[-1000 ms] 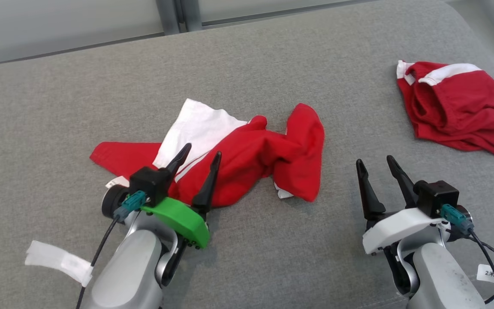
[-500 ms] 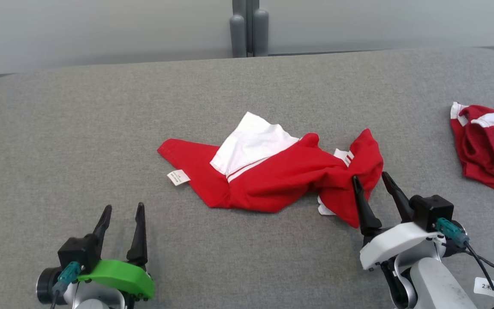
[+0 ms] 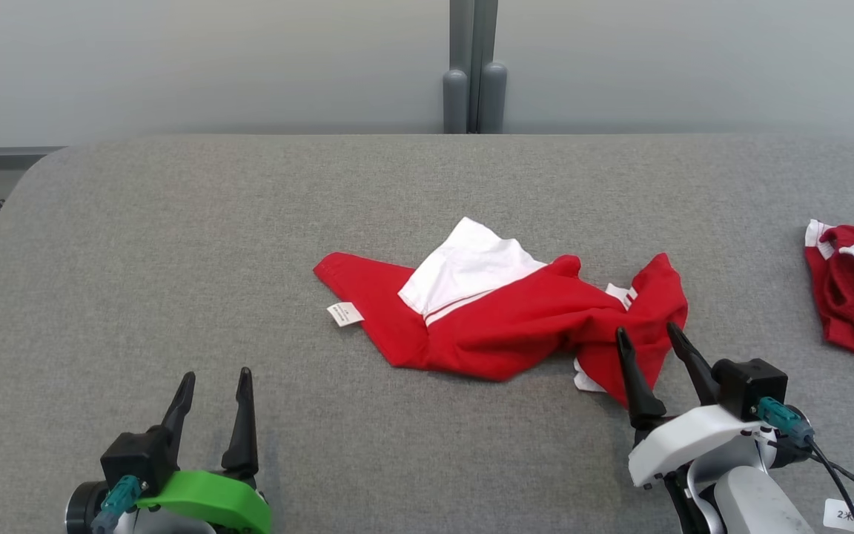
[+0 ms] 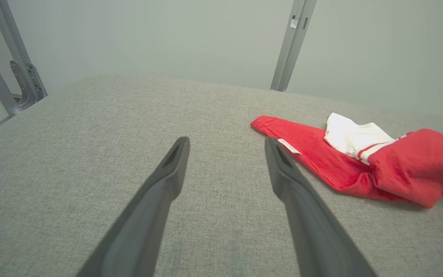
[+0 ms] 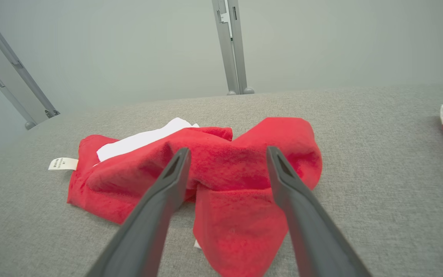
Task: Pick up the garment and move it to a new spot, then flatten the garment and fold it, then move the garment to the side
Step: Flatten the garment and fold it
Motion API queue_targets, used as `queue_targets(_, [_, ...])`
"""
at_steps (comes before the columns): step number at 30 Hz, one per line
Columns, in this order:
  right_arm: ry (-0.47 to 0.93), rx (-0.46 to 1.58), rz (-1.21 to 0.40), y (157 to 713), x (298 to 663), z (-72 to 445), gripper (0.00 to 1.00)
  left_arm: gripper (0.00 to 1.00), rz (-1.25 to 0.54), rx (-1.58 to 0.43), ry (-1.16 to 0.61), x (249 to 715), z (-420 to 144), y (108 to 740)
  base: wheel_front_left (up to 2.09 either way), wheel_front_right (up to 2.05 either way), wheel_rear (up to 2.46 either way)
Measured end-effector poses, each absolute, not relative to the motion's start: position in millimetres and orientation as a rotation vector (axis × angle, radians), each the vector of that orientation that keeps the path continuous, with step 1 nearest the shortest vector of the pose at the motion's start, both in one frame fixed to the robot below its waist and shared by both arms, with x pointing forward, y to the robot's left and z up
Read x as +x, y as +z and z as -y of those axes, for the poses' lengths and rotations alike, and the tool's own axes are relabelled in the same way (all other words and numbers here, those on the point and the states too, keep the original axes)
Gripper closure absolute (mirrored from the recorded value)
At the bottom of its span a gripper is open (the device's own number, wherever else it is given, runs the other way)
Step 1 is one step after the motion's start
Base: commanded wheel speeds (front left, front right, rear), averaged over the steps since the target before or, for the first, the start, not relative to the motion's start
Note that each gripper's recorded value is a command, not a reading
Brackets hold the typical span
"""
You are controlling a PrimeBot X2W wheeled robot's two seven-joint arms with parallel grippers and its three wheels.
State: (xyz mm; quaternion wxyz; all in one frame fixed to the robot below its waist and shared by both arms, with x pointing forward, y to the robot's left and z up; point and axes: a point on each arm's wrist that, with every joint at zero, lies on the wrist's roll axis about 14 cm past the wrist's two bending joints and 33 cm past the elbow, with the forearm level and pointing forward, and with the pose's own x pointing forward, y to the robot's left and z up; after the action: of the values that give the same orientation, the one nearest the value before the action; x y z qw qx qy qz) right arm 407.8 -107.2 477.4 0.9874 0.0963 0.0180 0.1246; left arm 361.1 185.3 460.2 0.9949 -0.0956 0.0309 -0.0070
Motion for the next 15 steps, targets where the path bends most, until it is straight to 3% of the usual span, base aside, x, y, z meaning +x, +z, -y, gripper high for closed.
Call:
queue_targets(10, [0.269, 0.166, -0.017, 484, 405, 104, 0.00, 0.00, -0.070, -0.208, -0.032, 358, -178, 458, 0.00, 0.00, 0.00])
queue_targets(15, [0.337, 0.138, 0.057, 510, 424, 82, 0.00, 0.00, -0.078, -0.218, -0.045, 358, -173, 456, 0.00, 0.00, 0.00])
